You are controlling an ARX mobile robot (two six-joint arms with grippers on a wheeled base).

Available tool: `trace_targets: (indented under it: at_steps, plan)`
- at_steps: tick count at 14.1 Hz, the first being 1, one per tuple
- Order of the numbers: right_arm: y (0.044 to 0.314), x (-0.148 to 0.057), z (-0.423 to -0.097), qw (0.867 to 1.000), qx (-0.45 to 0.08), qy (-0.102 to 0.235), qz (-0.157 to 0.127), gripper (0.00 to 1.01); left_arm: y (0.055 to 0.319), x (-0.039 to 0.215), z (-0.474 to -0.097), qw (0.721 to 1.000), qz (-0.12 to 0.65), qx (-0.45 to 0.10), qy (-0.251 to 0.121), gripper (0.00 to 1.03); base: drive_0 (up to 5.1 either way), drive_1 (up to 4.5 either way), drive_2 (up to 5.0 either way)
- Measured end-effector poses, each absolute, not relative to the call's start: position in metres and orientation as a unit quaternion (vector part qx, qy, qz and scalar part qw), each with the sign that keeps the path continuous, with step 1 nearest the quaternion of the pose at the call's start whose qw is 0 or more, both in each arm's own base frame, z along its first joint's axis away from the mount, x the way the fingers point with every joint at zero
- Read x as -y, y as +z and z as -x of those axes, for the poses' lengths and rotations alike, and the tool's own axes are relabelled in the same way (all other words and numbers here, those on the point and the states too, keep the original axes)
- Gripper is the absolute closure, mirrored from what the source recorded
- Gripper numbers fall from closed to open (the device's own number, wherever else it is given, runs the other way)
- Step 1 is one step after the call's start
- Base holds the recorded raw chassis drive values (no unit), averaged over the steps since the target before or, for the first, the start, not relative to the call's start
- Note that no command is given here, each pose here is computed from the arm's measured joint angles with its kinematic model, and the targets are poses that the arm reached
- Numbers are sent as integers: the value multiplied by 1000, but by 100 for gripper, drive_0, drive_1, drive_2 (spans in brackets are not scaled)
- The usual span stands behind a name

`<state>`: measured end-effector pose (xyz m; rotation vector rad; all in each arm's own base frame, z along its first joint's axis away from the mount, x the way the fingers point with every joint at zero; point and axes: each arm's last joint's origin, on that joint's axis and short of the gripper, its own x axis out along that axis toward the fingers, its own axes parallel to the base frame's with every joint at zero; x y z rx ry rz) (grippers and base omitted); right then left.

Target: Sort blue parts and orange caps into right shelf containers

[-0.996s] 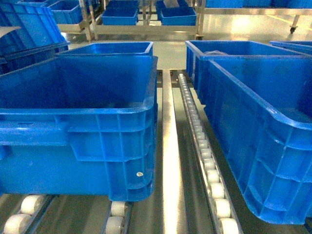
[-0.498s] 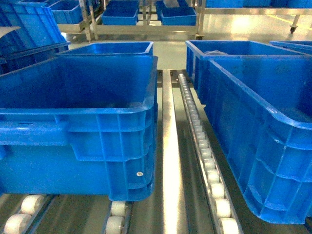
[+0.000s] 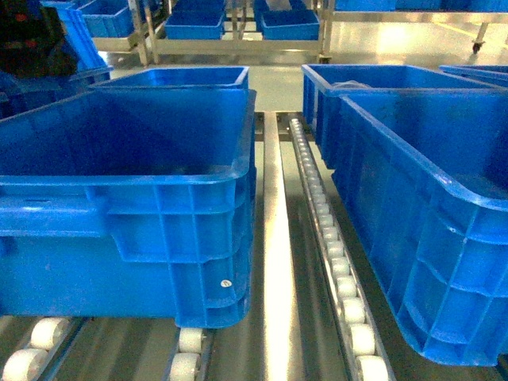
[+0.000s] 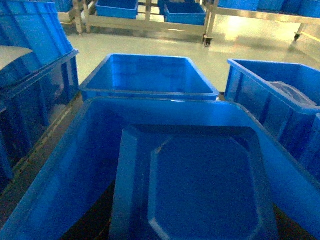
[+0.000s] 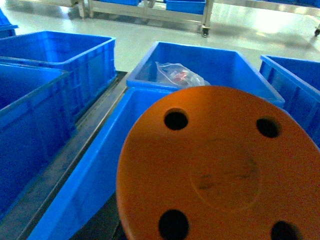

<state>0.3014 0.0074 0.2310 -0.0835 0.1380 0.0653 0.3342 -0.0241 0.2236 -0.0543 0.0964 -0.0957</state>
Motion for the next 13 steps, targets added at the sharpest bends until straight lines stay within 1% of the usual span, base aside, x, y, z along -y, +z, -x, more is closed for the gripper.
trace_targets:
  at_steps: [1,3,4,5,6,7,8,9,10,11,12,13]
  plan:
    - [227,-7,-310,996,-69,23,44,57,226,27,-338,997,27,-43,-52,61,0,0,0]
    - [222,-5,-313,996,-78,20,43,57,230,29,-339,997,28,-32,-57,61,0,0,0]
    - [222,-4,-312,996,-72,28,39,57,229,28,-338,997,31,-33,-59,54,0,0,0]
    - [222,-3,-311,996,-69,34,37,46,228,25,-337,998,32,-29,-55,42,0,0,0]
    - [221,-3,-311,997,-66,34,37,35,227,23,-336,998,36,-25,-53,31,0,0,0]
    - [219,-2,-309,996,-69,32,37,19,224,20,-335,998,39,-29,-51,15,0,0,0]
    - [218,-2,-309,996,-69,35,37,10,222,19,-334,997,40,-33,-51,6,0,0,0]
    - [219,-2,-309,996,-67,35,37,1,220,19,-333,997,40,-37,-56,3,0,0,0]
    - [220,-2,-308,997,-65,37,37,3,219,19,-329,996,45,-43,-69,6,0,0,0]
    - [222,-3,-307,997,-62,36,40,4,219,19,-325,996,44,-41,-72,5,0,0,0]
    - [223,-4,-304,996,-74,30,46,3,223,19,-320,996,40,-34,-77,5,0,0,0]
    - [224,-5,-300,998,-33,16,49,9,225,15,-306,998,36,-22,-55,6,0,0,0]
